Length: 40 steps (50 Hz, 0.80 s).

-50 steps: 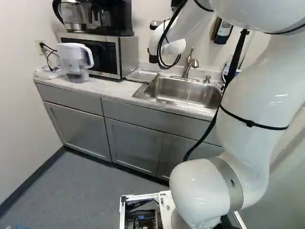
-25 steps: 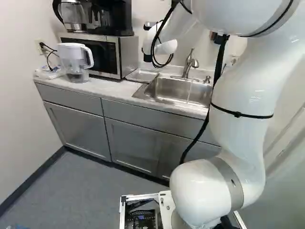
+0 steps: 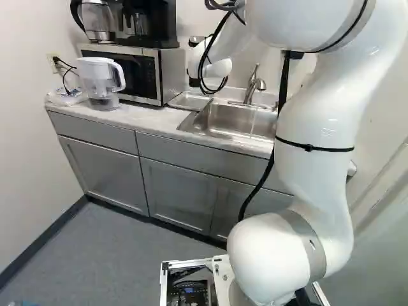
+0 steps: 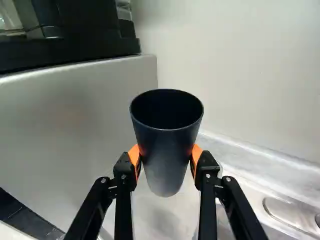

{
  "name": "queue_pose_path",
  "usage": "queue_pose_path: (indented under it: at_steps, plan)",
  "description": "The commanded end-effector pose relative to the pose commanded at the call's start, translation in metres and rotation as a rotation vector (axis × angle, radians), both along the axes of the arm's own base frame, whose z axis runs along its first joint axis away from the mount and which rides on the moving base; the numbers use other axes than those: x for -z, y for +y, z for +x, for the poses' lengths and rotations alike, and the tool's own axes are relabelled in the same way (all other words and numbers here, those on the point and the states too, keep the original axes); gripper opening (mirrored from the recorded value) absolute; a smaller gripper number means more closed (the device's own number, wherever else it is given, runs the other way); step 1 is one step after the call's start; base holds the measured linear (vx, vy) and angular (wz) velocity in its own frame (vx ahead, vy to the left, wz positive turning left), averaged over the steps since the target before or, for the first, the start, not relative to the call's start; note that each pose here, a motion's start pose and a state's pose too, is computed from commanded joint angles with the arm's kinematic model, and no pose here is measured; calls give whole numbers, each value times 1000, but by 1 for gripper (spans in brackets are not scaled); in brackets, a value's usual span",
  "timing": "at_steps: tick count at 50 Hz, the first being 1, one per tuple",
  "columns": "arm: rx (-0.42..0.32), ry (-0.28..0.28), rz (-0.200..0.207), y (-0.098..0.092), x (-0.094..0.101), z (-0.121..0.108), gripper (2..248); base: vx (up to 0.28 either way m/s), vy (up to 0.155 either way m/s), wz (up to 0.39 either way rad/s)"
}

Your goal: Rinse the cup and place it in the tray

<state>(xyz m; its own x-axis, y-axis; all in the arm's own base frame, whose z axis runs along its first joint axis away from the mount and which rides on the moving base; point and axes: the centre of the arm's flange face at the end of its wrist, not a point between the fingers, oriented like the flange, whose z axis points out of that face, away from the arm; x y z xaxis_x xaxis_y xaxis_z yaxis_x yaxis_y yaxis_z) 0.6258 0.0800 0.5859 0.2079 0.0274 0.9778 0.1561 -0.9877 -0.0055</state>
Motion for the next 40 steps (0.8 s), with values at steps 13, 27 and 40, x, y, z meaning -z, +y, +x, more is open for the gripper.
queue_pose_path:
  at_steps: [13,27,40]
  plan:
    - [-3,14,-1,2,14,3,119,0,0,0]
    - [-3,41,-4,2,30,5,119,0,0,0]
    - [-3,66,-8,2,45,6,119,0,0,0]
